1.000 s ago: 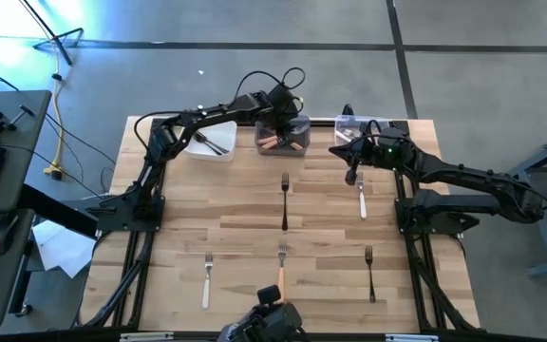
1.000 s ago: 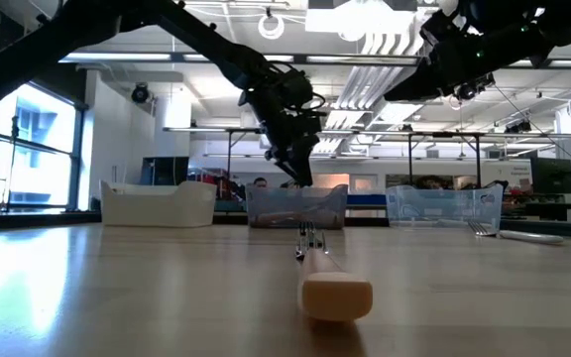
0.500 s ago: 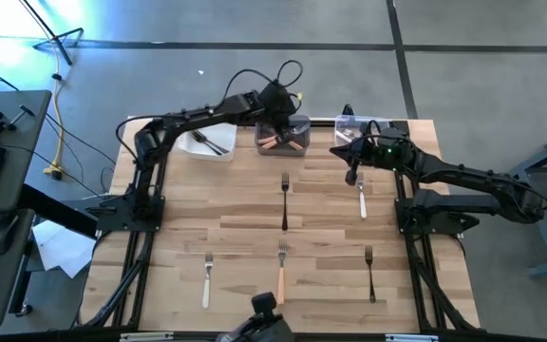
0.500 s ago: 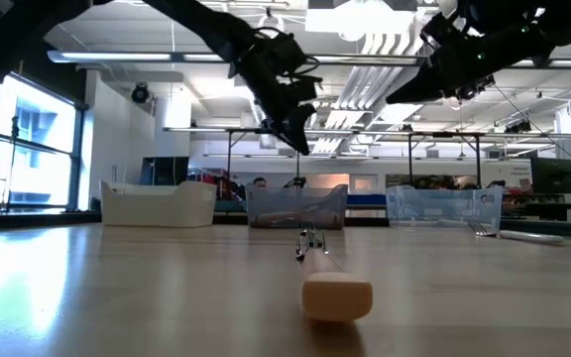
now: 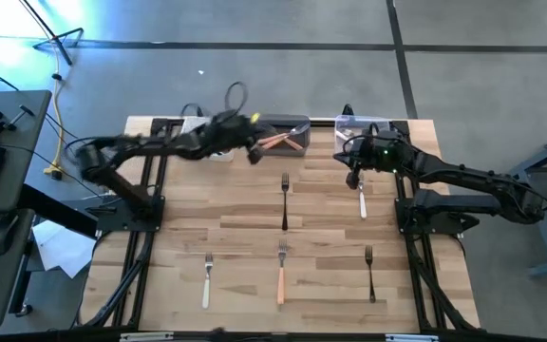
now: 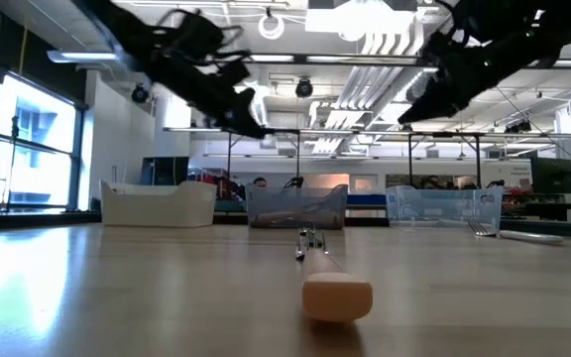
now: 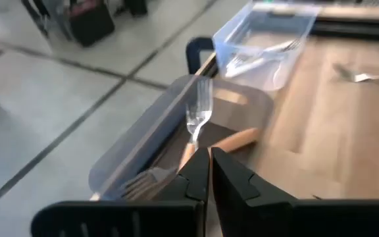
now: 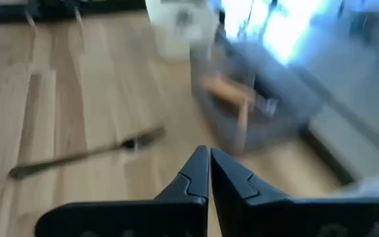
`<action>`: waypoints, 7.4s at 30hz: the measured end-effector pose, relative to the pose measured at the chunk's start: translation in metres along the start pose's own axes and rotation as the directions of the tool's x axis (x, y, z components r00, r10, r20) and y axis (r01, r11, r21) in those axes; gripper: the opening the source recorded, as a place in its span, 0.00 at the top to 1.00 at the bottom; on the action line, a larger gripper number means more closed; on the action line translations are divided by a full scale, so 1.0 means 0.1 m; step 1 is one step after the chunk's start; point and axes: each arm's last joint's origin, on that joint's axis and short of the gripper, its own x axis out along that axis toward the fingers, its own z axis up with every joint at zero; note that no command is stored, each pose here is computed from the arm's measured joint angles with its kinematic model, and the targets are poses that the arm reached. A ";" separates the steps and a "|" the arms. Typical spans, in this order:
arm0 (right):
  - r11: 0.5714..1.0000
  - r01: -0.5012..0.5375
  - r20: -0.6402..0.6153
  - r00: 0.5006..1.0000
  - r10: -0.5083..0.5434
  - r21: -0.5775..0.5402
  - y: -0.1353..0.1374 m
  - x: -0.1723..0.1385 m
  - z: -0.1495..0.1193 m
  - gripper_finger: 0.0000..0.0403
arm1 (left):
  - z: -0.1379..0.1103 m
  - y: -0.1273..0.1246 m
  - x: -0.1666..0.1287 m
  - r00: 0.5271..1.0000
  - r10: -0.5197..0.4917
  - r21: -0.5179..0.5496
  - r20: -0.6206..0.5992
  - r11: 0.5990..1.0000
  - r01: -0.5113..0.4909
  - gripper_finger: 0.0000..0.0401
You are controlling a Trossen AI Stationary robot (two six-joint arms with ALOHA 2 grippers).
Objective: Sort silverware by color (type)
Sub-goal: Put the top white fork into the transparent bin, then put the top black fork into the white bin
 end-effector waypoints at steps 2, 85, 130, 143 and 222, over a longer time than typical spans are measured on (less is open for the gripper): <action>0.998 0.018 -0.077 0.997 -0.013 0.060 0.02 0.00 -0.07 1.00 | -0.14 -0.05 -0.20 0.999 -0.009 -0.013 0.051 1.000 0.010 0.99; 0.921 0.309 -0.722 0.577 -0.381 -0.238 -1.17 0.71 0.26 0.98 | -1.20 -0.27 -1.04 0.973 -0.084 -0.127 0.217 0.985 0.113 0.99; 0.959 0.280 -0.465 0.856 -0.225 0.051 -0.38 1.20 0.58 0.98 | -1.20 -0.33 -1.02 0.970 -0.205 -0.142 0.134 0.964 0.223 1.00; 0.981 0.170 0.089 0.983 -0.162 -0.091 0.46 1.04 0.02 0.98 | -1.14 -0.50 -0.88 0.967 -0.249 -0.068 0.045 0.965 0.252 0.98; 0.989 0.146 0.067 0.987 -0.144 -0.031 0.49 0.97 -0.35 0.98 | -0.56 -1.23 -0.31 0.986 -0.150 -0.173 -0.071 0.975 0.136 1.00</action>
